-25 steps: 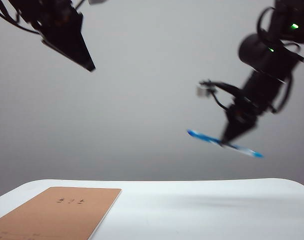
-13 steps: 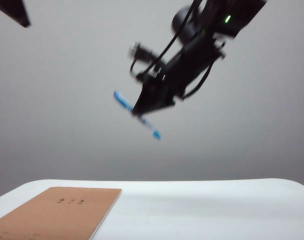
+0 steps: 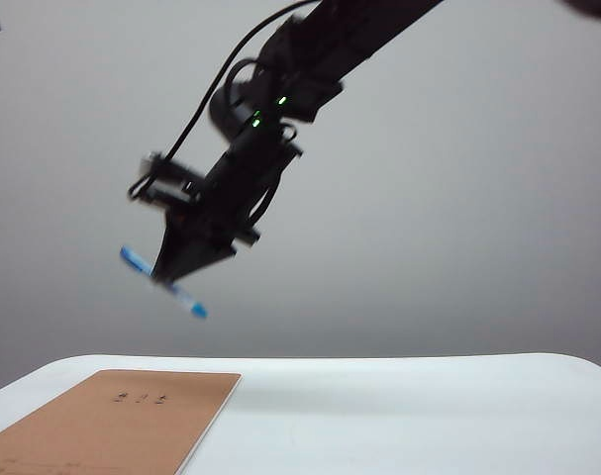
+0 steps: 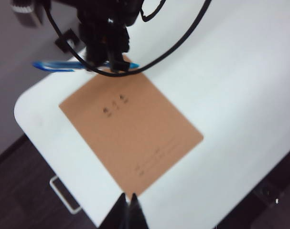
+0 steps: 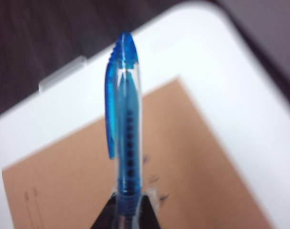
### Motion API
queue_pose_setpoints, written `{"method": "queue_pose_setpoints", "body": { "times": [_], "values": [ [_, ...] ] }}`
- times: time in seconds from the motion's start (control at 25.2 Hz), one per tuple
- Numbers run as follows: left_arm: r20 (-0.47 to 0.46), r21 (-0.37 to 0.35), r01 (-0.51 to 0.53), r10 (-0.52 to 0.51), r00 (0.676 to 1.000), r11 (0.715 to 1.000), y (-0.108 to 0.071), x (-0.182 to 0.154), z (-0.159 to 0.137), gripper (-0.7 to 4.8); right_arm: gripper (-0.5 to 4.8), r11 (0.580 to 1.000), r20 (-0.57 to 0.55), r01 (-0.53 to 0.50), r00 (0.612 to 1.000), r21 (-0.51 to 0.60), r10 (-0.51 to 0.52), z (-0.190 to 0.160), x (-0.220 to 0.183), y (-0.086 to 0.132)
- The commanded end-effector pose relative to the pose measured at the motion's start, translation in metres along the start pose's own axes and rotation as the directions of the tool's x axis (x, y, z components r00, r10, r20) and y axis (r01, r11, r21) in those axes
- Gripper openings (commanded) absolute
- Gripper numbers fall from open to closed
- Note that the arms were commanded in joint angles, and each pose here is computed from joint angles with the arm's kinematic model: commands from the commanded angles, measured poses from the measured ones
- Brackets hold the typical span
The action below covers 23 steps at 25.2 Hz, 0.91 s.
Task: Pick up a pen on the table and place it on the notebook.
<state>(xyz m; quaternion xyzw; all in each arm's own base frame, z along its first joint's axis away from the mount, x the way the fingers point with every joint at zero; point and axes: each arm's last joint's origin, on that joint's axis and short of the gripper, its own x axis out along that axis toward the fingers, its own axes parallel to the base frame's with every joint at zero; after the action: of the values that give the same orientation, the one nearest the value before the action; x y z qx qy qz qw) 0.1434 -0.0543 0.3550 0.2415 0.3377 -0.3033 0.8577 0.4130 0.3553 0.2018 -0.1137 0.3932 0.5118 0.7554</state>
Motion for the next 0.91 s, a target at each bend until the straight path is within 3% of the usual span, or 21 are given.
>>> {"method": "queue_pose_setpoints", "body": {
  "times": [0.04,0.24,0.44,0.68,0.76,0.83,0.91],
  "values": [
    [-0.038,0.015,-0.009,0.01,0.999,1.0,-0.001,-0.004,-0.003,-0.06,-0.03,1.0,-0.112,0.014,0.994,0.014,-0.013,-0.017,0.029,0.008],
    [-0.038,0.014,-0.009,0.01,0.999,1.0,-0.001,-0.004,-0.003,-0.06,-0.03,1.0,-0.223,0.009,0.975,0.019,-0.004,-0.04,0.061,0.017],
    [-0.038,0.011,-0.007,0.008,0.999,1.0,-0.002,-0.004,-0.003,-0.06,-0.03,1.0,-0.261,-0.026,0.965,-0.002,0.024,-0.051,0.087,0.035],
    [-0.041,0.011,-0.006,0.006,0.999,1.0,-0.002,-0.004,-0.004,-0.06,0.08,1.0,-0.268,0.017,0.963,-0.013,-0.019,-0.053,0.089,0.032],
    [-0.045,0.01,-0.004,0.004,0.999,1.0,-0.002,-0.004,-0.004,-0.06,0.86,1.0,-0.256,0.019,0.966,-0.016,-0.022,-0.052,0.089,0.032],
    [-0.047,0.01,-0.003,0.003,0.999,1.0,-0.002,-0.004,-0.004,-0.06,2.25,1.0,-0.249,0.013,0.968,-0.017,-0.017,-0.05,0.088,0.033],
    [-0.048,0.01,-0.002,0.003,0.999,1.0,-0.002,-0.003,-0.004,-0.06,2.56,1.0,-0.25,0.011,0.968,-0.018,-0.015,-0.05,0.089,0.033]
  ]
}}
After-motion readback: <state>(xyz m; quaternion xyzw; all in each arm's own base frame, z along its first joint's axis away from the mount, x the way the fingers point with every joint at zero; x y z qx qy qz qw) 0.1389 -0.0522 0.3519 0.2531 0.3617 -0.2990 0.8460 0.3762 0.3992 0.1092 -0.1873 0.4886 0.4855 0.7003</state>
